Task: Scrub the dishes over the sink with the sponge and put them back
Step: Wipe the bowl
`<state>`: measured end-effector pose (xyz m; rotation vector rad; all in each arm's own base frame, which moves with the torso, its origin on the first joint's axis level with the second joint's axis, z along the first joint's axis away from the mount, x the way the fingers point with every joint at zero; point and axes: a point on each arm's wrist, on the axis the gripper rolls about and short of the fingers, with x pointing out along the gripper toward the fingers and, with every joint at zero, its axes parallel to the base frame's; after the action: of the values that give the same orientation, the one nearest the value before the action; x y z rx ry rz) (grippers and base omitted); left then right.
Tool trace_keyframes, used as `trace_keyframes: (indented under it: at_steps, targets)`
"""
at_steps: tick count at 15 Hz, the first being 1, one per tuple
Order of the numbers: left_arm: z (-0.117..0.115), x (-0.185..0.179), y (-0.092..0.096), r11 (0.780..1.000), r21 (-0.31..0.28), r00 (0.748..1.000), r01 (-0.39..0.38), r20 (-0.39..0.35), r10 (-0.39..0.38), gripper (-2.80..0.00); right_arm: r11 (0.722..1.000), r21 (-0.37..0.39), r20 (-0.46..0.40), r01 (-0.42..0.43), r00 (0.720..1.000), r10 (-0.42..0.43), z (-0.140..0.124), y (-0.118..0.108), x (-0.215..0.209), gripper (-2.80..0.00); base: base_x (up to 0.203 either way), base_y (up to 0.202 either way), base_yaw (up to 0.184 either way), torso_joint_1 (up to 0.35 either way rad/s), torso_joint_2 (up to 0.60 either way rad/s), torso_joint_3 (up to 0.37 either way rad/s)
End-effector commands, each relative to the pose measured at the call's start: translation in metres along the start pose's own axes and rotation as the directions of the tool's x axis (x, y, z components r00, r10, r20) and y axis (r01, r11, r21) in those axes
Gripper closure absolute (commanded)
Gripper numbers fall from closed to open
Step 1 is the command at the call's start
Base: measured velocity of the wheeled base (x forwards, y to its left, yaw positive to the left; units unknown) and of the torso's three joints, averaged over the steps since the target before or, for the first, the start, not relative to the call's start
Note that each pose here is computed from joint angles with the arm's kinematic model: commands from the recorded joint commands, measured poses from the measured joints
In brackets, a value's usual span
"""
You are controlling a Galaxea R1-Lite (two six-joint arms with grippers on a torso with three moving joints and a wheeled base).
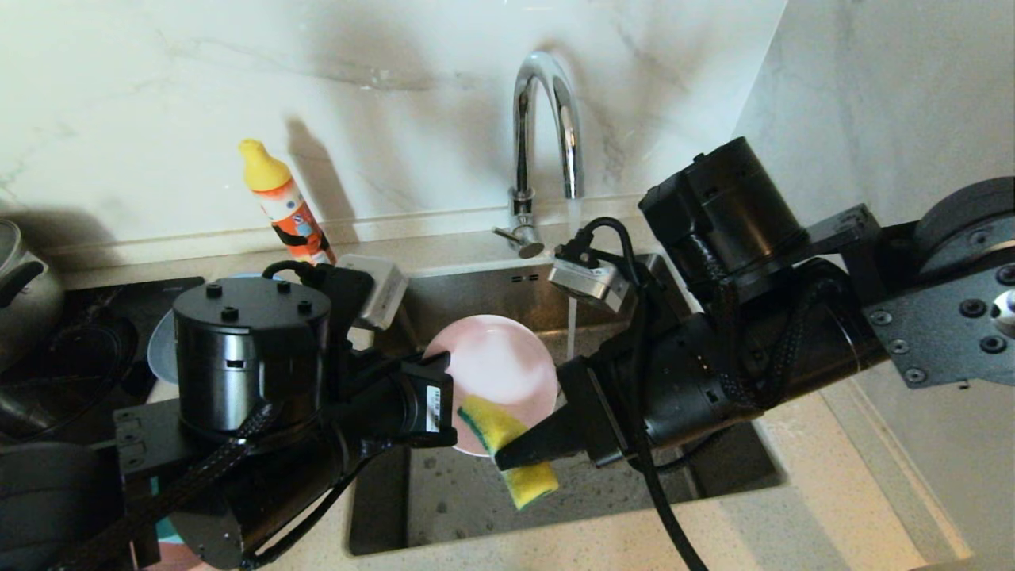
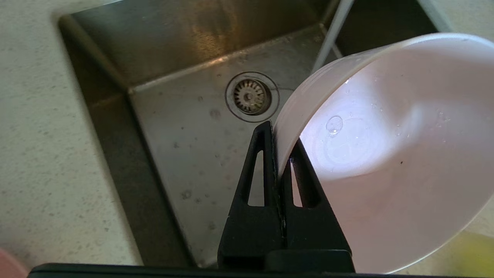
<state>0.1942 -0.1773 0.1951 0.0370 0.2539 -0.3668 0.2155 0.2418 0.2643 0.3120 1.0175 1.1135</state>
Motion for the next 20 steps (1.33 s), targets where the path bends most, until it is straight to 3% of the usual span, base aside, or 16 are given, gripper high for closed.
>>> trace_keyframes:
  at_steps: [1, 6, 12, 20]
  targets:
    - [0.001, -0.002, 0.001, 1.000, -0.004, 1.000, 0.000, 0.008, 0.001, 0.00, 0.999, 0.032, -0.007, 0.027, 1.000, -0.027, 0.008, -0.015, 0.012, 0.00, 0.000, 0.000, 0.000, 0.000, 0.00, 0.000]
    - [0.001, -0.011, 0.000, 1.000, -0.002, 1.000, 0.019, 0.016, -0.019, 0.00, 0.996, 0.084, 0.035, 0.038, 0.999, -0.041, 0.024, -0.019, 0.015, 0.00, 0.000, 0.000, 0.000, 0.000, 0.00, 0.000]
    - [-0.002, -0.017, -0.011, 0.998, 0.016, 0.998, 0.068, 0.012, -0.068, 0.00, 0.994, 0.095, 0.030, 0.046, 0.998, -0.049, 0.027, -0.024, 0.022, 0.00, 0.000, 0.000, 0.000, 0.000, 0.00, 0.000]
    - [-0.013, -0.024, -0.009, 0.997, 0.031, 0.997, 0.077, -0.018, -0.077, 0.00, 0.996, 0.079, 0.054, 0.033, 0.998, -0.037, 0.030, -0.018, 0.014, 0.00, 0.000, 0.000, 0.000, 0.000, 0.00, 0.000]
